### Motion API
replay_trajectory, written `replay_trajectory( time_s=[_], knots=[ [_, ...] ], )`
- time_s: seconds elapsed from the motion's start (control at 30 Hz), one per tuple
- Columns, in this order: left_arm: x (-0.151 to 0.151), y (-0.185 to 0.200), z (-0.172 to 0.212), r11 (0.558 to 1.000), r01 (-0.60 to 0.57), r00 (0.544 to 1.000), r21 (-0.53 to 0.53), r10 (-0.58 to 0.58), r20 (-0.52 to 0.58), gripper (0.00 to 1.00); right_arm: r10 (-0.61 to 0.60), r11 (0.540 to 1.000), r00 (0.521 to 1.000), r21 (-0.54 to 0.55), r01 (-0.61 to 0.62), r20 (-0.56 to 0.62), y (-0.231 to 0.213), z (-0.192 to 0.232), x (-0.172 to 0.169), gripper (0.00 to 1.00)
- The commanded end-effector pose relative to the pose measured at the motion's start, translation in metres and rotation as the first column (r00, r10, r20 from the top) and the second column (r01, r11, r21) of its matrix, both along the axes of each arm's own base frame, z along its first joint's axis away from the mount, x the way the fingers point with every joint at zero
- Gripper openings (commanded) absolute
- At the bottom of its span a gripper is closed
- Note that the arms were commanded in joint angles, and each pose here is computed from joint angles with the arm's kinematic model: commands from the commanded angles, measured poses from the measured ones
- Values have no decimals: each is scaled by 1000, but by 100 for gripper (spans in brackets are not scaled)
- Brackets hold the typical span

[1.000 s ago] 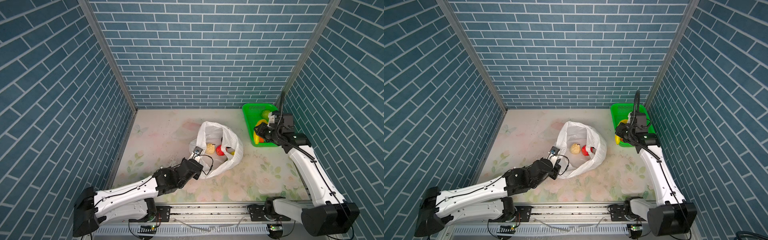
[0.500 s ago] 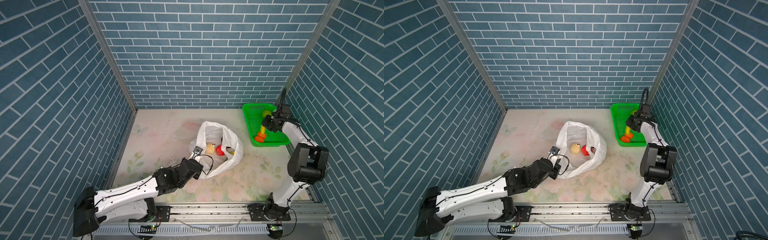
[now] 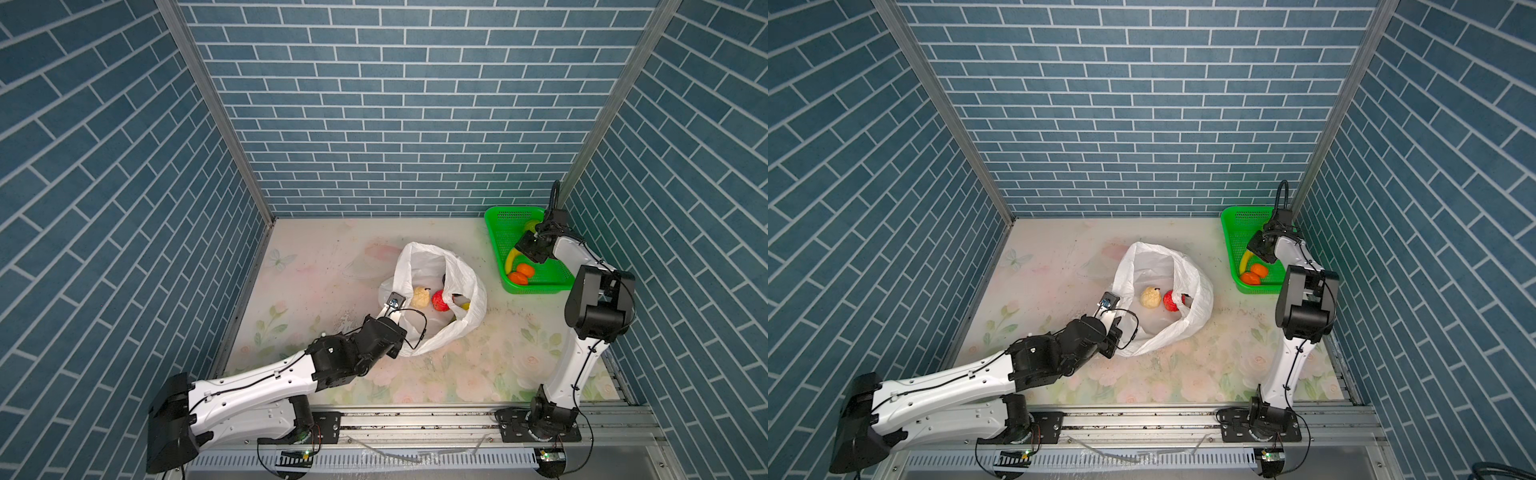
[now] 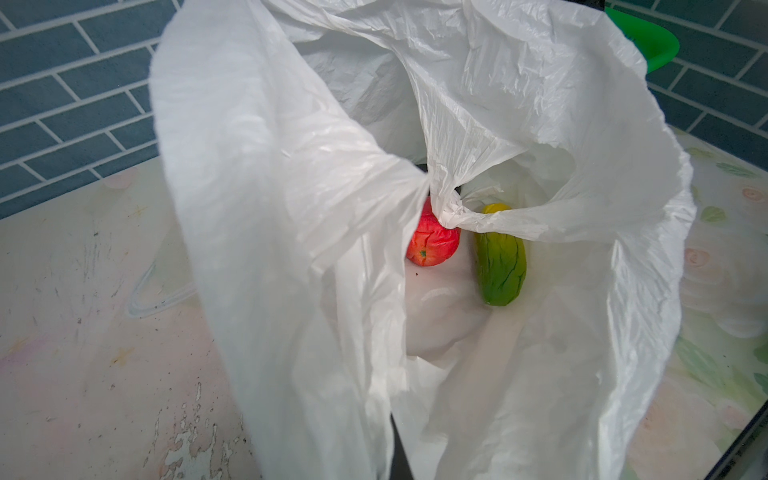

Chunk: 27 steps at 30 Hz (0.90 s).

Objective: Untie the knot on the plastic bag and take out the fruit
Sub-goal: 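Carry the banana to the green basket and open the right gripper, then move the right gripper back into the bag toward the cream pear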

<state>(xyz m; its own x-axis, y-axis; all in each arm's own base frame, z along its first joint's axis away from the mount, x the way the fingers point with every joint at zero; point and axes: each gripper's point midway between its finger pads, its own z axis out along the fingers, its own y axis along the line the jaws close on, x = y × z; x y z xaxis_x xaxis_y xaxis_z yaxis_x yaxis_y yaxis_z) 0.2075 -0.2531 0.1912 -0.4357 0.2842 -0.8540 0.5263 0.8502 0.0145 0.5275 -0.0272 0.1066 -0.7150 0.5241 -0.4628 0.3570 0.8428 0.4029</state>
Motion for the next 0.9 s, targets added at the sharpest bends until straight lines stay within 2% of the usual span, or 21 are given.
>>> replay_trajectory(
  time_s=[0.0,0.13,0.37,0.5,0.7,0.87],
  knots=[
    [3,1,7,1000,-17,1000,-1,17,8,0,6,1000,1000,-19,-6,14,-3,10,1,59],
    [3,3,7,1000,-21,1000,2,21,7,0,13,1000,1000,-24,-12,20,-2,14,-2,64],
    [4,3,8,1000,-24,1000,5,24,10,0,29,1000,998,-13,-29,48,8,32,-12,64],
    [4,4,9,1000,-30,999,6,30,13,0,55,998,996,-3,-55,66,24,53,-30,64],
    [5,3,10,999,-32,999,2,32,14,0,179,983,980,25,-182,92,79,95,-73,69],
    [7,1,10,999,-35,999,-1,35,19,0,323,943,942,49,-328,95,144,124,-125,71]
  ],
)
